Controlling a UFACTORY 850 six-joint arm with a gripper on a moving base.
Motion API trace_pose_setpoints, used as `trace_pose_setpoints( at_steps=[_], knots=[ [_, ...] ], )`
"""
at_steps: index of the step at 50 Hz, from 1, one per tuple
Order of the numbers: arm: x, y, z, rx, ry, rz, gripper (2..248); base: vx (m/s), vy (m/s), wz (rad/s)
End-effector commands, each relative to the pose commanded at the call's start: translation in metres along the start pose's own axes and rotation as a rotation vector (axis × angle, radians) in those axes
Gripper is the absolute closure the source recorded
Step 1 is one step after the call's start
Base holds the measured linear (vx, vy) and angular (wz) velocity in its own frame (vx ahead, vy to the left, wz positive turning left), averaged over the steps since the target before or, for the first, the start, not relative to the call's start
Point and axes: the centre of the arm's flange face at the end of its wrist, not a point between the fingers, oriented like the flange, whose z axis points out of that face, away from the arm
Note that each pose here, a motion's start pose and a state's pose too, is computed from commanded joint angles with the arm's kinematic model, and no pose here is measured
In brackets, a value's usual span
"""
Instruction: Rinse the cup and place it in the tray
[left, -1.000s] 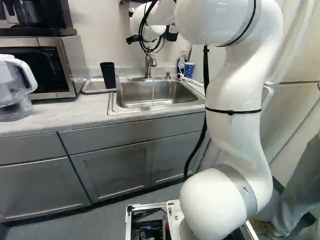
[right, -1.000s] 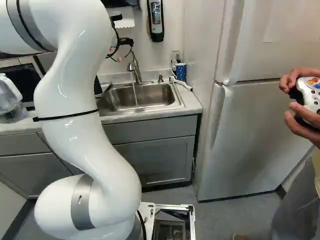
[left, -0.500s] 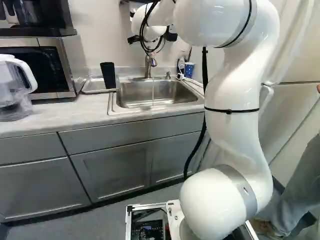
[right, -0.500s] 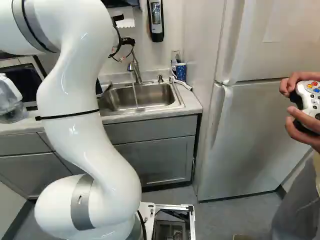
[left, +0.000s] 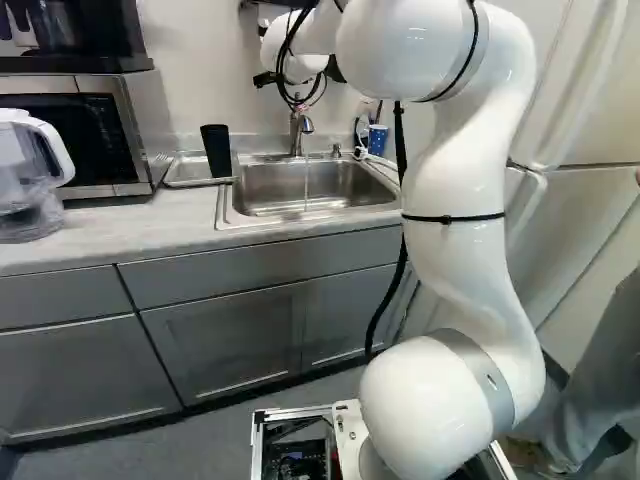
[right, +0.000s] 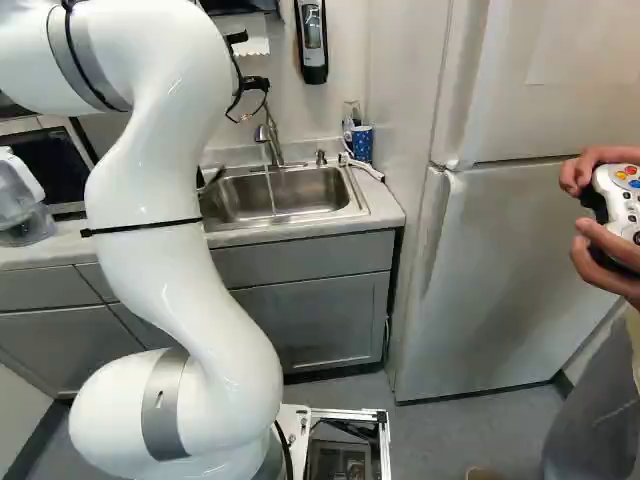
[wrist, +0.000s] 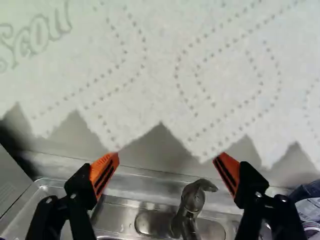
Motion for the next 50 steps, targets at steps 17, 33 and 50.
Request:
trace_pose_setpoints(
  at_steps=[17,33,50],
  knots=[
    [0.0003,-0.0028,-0.0005,0.004,0.000,-0.001,3,0.000,0.000,0.000],
    [-0.0082,0.0062,-0.0044,-0.008,-0.018,0.002,3,0.000,0.000,0.000],
    [-0.0094,0.0070,-0.0044,-0.009,-0.020,0.002,3,0.000,0.000,0.000]
  ],
)
